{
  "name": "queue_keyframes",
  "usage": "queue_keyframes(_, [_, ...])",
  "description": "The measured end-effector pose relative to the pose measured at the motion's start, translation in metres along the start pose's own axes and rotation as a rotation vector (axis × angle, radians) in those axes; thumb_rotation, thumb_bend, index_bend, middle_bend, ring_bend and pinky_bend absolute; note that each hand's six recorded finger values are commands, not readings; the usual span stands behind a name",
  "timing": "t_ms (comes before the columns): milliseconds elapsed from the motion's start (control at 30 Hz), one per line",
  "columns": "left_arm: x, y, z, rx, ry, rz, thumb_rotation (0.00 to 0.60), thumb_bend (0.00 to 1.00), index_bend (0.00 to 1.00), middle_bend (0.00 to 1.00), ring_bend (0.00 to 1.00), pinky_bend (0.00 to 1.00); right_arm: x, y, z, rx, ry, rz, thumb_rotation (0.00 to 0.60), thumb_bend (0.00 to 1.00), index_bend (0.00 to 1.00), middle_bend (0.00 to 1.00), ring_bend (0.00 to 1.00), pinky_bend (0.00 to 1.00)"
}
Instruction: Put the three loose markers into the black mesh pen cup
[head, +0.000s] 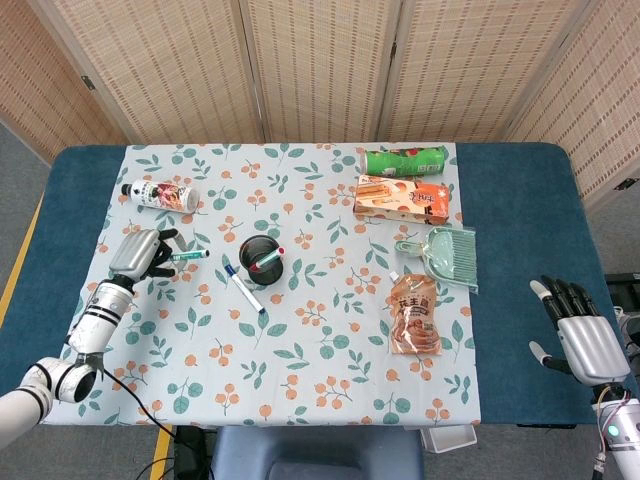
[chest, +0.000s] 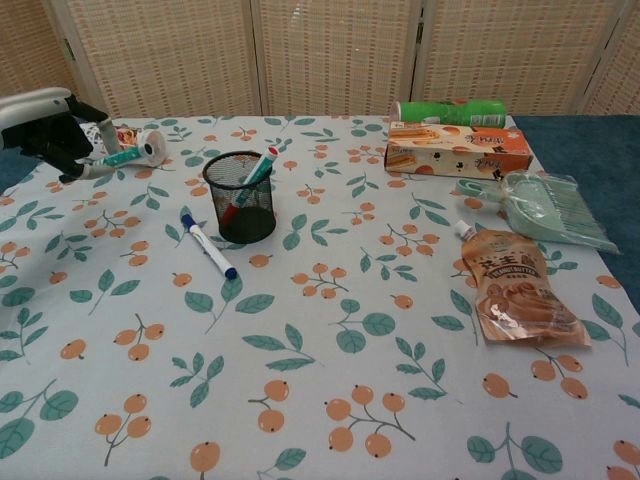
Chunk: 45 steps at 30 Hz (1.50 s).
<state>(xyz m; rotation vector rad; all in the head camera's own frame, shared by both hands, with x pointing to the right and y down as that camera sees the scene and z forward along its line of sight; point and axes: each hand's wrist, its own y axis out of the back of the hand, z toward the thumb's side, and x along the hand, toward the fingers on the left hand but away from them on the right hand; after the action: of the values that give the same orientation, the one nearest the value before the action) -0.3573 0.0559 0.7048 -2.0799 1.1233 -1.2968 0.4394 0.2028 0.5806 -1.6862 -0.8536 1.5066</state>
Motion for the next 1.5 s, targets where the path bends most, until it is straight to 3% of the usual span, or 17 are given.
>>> queue_keyframes(300, [-0.03,0.049,0.068,-0.54,0.051,0.147,0.6,0.4,0.56,1.0,0.99,0.99,-0.002,-0.001,0.004,-0.008,0.028,0.006,0.6,0.28,0.05,0.0,0.0,0.0])
queue_keyframes(400, [-0.028,0.053,0.083,-0.651,0.076,0.167,0.6,0.4,0.56,1.0,0.99,0.99,-0.002,0.0,0.004,-0.015,0.032,0.006,0.6,0.28,0.05,0.0,0.0,0.0])
queue_keyframes(600, [-0.008,0.024,0.111,-0.722,0.063,0.092,0.6,0.4,0.57,1.0,0.99,0.99,-0.001,0.003,-0.001,-0.03,0.027,0.004,0.6,0.28,0.05,0.0,0.0,0.0])
queue_keyframes(900, [0.025,-0.021,0.127,-0.752,0.059,0.028,0.6,0.4,0.57,1.0,0.99,0.99,0.004,0.01,-0.009,-0.051,0.019,-0.015,0.6,0.28,0.05,0.0,0.0,0.0])
queue_keyframes(1500, [0.056,-0.062,0.144,-0.749,0.057,-0.011,0.6,0.4,0.57,1.0,0.99,0.99,0.007,0.016,-0.014,-0.062,0.01,-0.037,0.6,0.28,0.05,0.0,0.0,0.0])
